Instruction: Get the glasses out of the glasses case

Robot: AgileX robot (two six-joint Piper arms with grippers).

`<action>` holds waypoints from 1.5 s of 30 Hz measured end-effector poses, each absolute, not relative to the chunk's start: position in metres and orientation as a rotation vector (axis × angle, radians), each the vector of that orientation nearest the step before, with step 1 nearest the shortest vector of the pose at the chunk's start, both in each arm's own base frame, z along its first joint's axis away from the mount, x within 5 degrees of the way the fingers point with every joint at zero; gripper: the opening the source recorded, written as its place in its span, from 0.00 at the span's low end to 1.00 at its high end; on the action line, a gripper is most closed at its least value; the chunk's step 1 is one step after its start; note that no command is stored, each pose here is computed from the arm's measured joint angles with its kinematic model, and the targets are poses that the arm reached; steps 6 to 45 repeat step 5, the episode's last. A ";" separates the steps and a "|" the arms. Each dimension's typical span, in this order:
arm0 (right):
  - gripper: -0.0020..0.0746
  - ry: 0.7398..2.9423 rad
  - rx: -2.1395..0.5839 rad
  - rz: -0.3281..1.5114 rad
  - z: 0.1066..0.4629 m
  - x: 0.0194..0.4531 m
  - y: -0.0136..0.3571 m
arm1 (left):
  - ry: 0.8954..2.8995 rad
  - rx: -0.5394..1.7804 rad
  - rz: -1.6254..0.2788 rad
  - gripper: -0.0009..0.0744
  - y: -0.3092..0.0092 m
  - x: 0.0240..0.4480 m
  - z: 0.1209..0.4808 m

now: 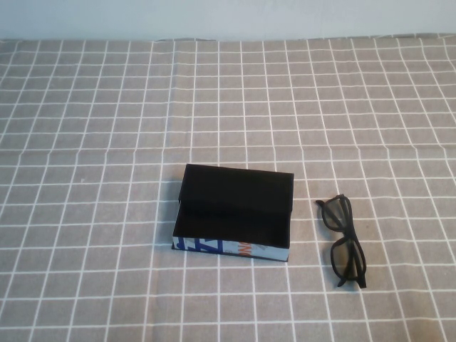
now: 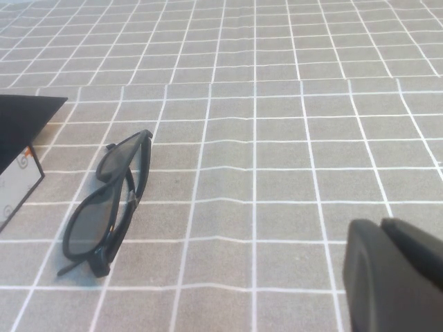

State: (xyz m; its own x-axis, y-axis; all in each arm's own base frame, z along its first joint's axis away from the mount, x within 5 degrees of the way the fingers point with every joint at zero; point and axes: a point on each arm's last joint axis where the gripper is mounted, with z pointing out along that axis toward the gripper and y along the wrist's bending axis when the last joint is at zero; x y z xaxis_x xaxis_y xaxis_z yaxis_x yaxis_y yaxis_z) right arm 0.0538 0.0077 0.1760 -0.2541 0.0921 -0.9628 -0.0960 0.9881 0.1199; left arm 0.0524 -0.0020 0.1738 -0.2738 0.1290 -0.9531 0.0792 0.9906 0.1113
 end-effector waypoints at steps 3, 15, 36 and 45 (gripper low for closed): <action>0.00 1.819 -0.003 0.178 0.176 0.054 0.008 | 1.850 0.151 0.048 0.01 -0.002 0.052 0.174; 0.00 1.819 -0.003 0.178 0.176 0.054 0.008 | 1.850 0.151 0.048 0.01 -0.002 0.052 0.174; 0.00 1.819 -0.003 0.178 0.176 0.054 0.008 | 1.850 0.151 0.048 0.01 -0.002 0.052 0.174; 0.00 1.819 -0.003 0.178 0.176 0.054 0.008 | 1.850 0.151 0.048 0.01 -0.002 0.052 0.174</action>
